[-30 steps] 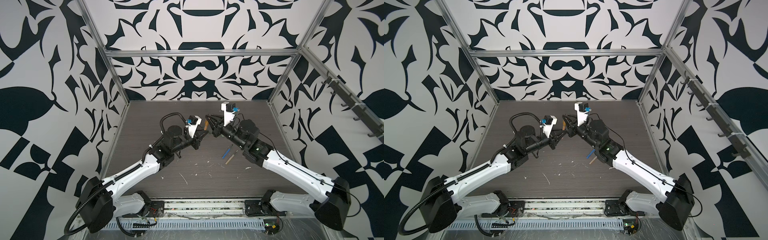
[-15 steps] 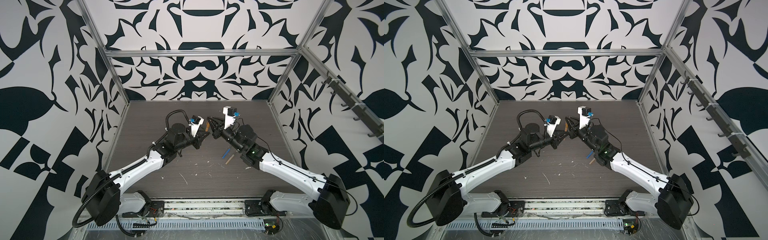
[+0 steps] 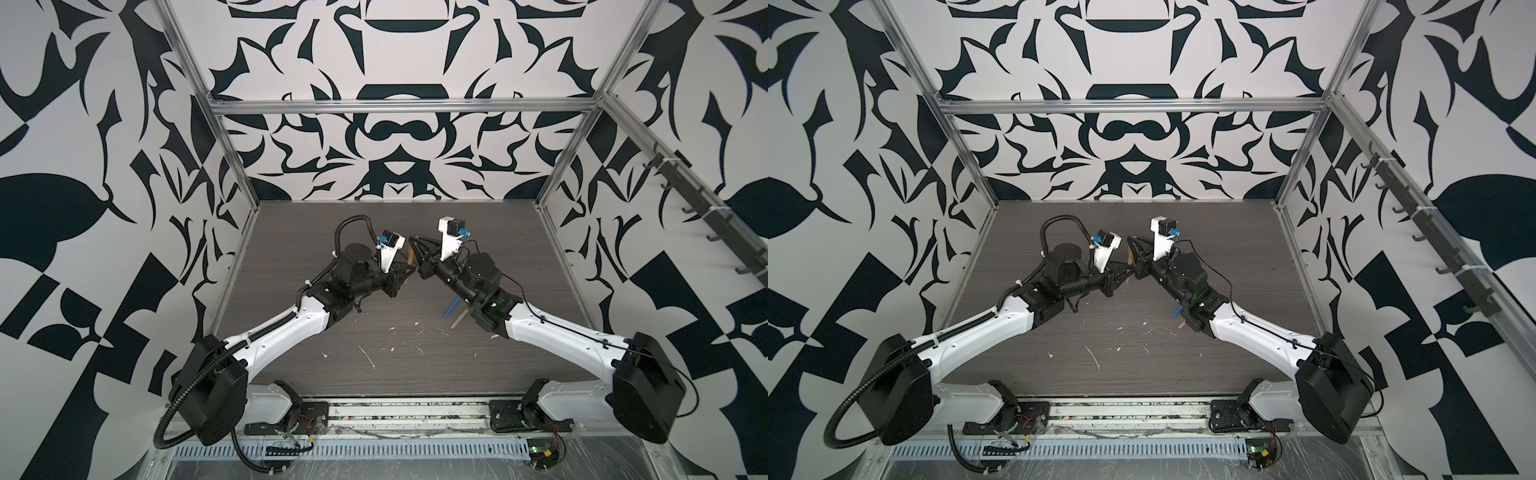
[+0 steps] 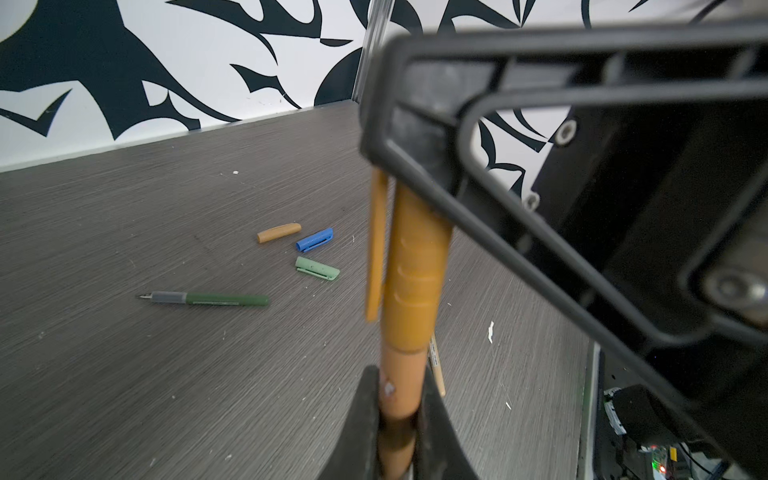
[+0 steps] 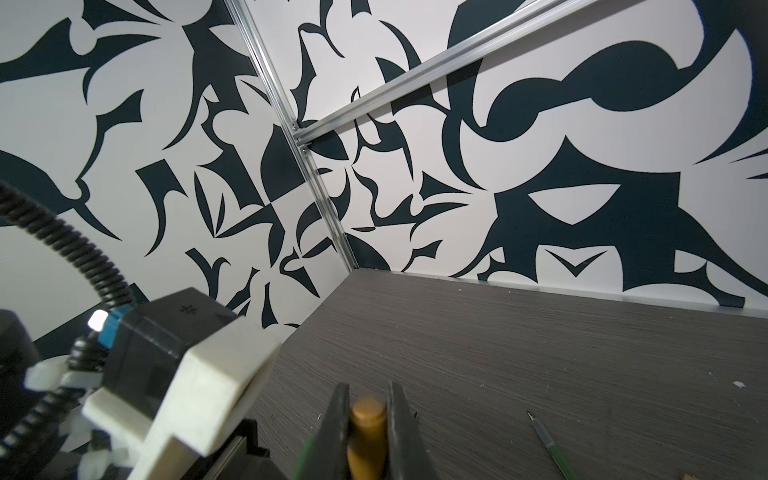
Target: Insert the pens into the pen caps
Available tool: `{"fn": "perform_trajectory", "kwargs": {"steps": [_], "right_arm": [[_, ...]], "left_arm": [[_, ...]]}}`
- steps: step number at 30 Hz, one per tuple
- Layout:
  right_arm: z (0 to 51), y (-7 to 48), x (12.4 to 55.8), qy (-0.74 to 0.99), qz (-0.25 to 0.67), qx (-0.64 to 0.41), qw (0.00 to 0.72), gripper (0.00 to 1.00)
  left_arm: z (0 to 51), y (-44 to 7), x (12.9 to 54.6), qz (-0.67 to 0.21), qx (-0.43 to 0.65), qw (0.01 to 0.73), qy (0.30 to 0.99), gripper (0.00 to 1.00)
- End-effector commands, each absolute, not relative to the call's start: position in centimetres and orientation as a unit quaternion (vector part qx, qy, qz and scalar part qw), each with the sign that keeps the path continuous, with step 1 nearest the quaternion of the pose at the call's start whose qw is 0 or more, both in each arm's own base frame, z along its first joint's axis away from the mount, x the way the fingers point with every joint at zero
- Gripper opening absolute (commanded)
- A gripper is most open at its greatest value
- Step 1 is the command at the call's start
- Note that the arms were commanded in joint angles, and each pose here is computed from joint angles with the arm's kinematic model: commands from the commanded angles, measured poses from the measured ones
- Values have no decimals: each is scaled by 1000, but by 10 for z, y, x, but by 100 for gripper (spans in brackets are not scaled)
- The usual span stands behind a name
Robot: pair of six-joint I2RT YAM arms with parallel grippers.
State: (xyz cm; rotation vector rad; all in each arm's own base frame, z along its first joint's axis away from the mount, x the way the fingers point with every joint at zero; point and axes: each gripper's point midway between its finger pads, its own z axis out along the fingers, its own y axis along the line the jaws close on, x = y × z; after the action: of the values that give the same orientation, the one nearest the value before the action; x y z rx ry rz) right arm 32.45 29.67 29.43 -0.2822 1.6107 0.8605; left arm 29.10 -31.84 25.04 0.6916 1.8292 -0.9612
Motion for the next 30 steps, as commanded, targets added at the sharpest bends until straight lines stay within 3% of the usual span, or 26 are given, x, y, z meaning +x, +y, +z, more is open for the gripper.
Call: {"fn": "perform_trajectory", "kwargs": {"steps": [1,6,13,18,22,30], "right_arm": [[96,286,248,870,272,-233,338,0],[133,293,252,858,299,-221,355,2],[296,291,276,780,332,-184,497,34],[366,272,269,738,332,-180,560,40],[351,251,265,752,296,-169,564,40],[260,199,253,815,209,-120,527,39]], "left_arm": [[477,-259,318,-428,153,723,520,0],[451,-269,317,-431,180,695,547,0],[336,-286,294,-442,239,572,648,0],[269,-271,285,-429,205,522,708,0],[256,-254,284,-403,170,524,731,0],[251,-242,287,-363,158,513,761,0]]}}
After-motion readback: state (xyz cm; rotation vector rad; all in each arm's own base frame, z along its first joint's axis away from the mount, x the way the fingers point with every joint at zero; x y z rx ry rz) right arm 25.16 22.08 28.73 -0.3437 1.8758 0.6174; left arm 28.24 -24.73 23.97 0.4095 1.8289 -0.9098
